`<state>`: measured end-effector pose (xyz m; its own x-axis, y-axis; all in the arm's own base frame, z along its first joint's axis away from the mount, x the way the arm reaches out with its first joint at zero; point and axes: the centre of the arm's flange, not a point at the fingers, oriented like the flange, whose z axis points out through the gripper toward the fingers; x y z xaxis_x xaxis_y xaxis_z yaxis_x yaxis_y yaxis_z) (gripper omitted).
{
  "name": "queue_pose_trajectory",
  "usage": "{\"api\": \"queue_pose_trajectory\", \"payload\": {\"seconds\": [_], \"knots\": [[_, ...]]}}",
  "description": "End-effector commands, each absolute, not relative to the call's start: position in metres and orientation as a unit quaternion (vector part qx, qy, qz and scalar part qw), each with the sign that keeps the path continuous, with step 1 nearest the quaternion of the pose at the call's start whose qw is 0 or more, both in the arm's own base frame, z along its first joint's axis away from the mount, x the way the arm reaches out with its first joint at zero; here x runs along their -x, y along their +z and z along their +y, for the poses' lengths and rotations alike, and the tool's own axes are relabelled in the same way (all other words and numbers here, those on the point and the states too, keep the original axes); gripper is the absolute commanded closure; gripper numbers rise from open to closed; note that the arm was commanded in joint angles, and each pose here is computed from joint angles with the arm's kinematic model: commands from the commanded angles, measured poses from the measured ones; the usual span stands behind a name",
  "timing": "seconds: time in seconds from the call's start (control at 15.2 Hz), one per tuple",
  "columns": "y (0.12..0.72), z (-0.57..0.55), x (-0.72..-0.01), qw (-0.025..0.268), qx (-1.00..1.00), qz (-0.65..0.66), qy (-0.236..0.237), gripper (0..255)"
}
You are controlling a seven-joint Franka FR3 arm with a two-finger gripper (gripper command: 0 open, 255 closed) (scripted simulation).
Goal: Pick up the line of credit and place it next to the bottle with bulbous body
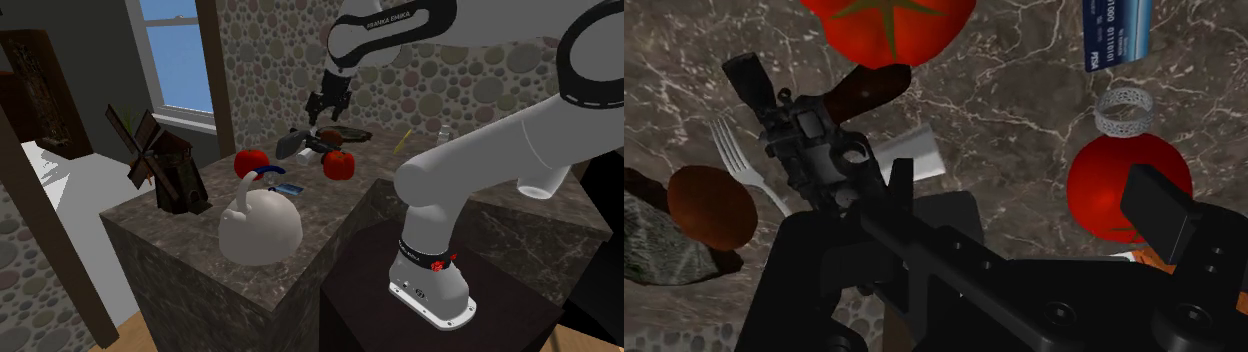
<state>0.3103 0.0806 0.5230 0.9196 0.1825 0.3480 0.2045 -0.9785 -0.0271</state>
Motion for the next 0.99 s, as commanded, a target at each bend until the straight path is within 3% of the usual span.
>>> {"api": "queue_pose_trajectory", "payload": {"seconds": [0.0, 0.92], "knots": [[0.502, 0.094, -0.307, 0.038, 0.973, -0.121, -0.191, 0], [0.351, 0.177, -0.295, 0.078, 0.920, -0.267, -0.277, 0]]}}
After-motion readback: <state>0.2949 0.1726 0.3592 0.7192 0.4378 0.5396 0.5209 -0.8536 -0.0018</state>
